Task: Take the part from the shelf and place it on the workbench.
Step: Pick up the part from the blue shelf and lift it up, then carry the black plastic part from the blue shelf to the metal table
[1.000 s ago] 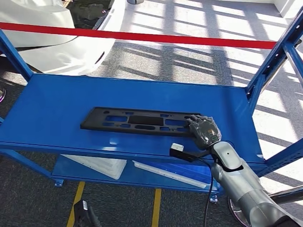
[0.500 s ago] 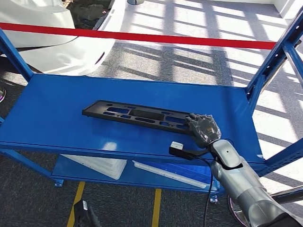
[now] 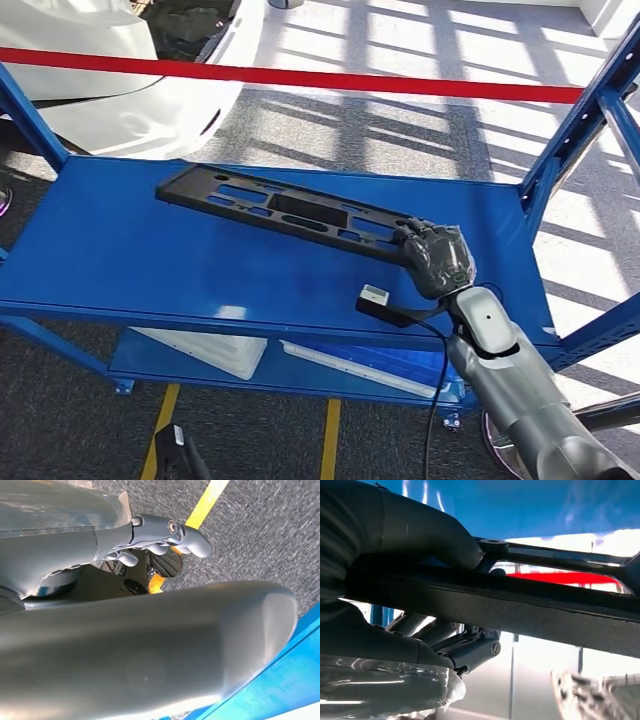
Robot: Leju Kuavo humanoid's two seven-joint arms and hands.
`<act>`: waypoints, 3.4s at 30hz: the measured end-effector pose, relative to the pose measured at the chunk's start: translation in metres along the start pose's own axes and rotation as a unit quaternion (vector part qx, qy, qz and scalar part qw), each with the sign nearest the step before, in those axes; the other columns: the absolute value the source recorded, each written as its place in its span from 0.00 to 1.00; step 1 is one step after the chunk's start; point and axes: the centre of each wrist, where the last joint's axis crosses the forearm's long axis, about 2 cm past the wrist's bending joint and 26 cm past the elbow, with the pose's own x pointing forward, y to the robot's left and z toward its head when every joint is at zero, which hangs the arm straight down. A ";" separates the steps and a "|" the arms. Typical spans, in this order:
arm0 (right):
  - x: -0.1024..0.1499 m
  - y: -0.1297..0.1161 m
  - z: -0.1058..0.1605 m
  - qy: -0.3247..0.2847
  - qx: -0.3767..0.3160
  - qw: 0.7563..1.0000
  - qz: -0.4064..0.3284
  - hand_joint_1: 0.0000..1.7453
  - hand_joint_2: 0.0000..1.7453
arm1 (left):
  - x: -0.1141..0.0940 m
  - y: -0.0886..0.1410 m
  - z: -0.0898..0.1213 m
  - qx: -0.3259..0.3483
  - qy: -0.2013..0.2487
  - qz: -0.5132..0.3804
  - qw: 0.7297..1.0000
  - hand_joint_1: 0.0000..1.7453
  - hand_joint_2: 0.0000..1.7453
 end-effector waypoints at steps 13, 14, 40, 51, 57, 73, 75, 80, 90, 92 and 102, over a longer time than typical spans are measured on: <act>0.037 -0.037 0.046 0.027 -0.149 0.988 -0.026 1.00 1.00 | -0.004 0.005 0.001 0.016 -0.008 -0.002 1.000 0.00 0.00; 0.041 -0.038 0.053 0.030 -0.157 0.987 -0.030 1.00 1.00 | -0.004 0.005 0.002 0.017 -0.009 -0.002 1.000 0.00 0.00; 0.123 -0.058 0.167 0.050 -0.185 0.981 -0.027 1.00 1.00 | -0.013 0.021 0.005 0.062 -0.041 0.017 0.997 0.00 1.00; 0.126 -0.060 0.170 0.048 -0.186 0.981 -0.029 1.00 1.00 | -0.013 0.021 0.005 0.056 -0.045 0.021 0.997 0.00 1.00; 0.127 -0.061 0.171 0.048 -0.188 0.981 -0.031 1.00 1.00 | -0.014 0.023 0.006 0.066 -0.032 0.024 0.997 0.00 1.00; 0.131 -0.061 0.172 0.063 -0.184 0.980 -0.038 1.00 1.00 | -0.014 0.025 0.006 0.106 0.005 0.014 0.994 0.00 1.00; 0.131 -0.061 0.172 0.066 -0.184 0.980 -0.038 1.00 1.00 | -0.014 0.025 0.006 0.110 0.007 0.013 0.994 0.00 1.00; 0.131 -0.061 0.172 0.071 -0.184 0.980 -0.040 1.00 1.00 | -0.014 0.025 0.006 0.113 0.007 0.012 0.994 0.00 1.00; 0.131 -0.060 0.172 0.078 -0.182 0.979 -0.042 1.00 1.00 | -0.014 0.026 0.006 0.114 0.004 0.011 0.993 0.00 1.00; 0.132 -0.059 0.171 0.079 -0.182 0.979 -0.042 1.00 1.00 | -0.013 0.027 0.006 0.117 0.004 0.011 0.993 0.00 1.00; 0.132 -0.057 0.172 0.079 -0.178 0.980 -0.044 1.00 1.00 | -0.014 0.032 0.006 0.123 0.004 0.009 0.992 0.00 1.00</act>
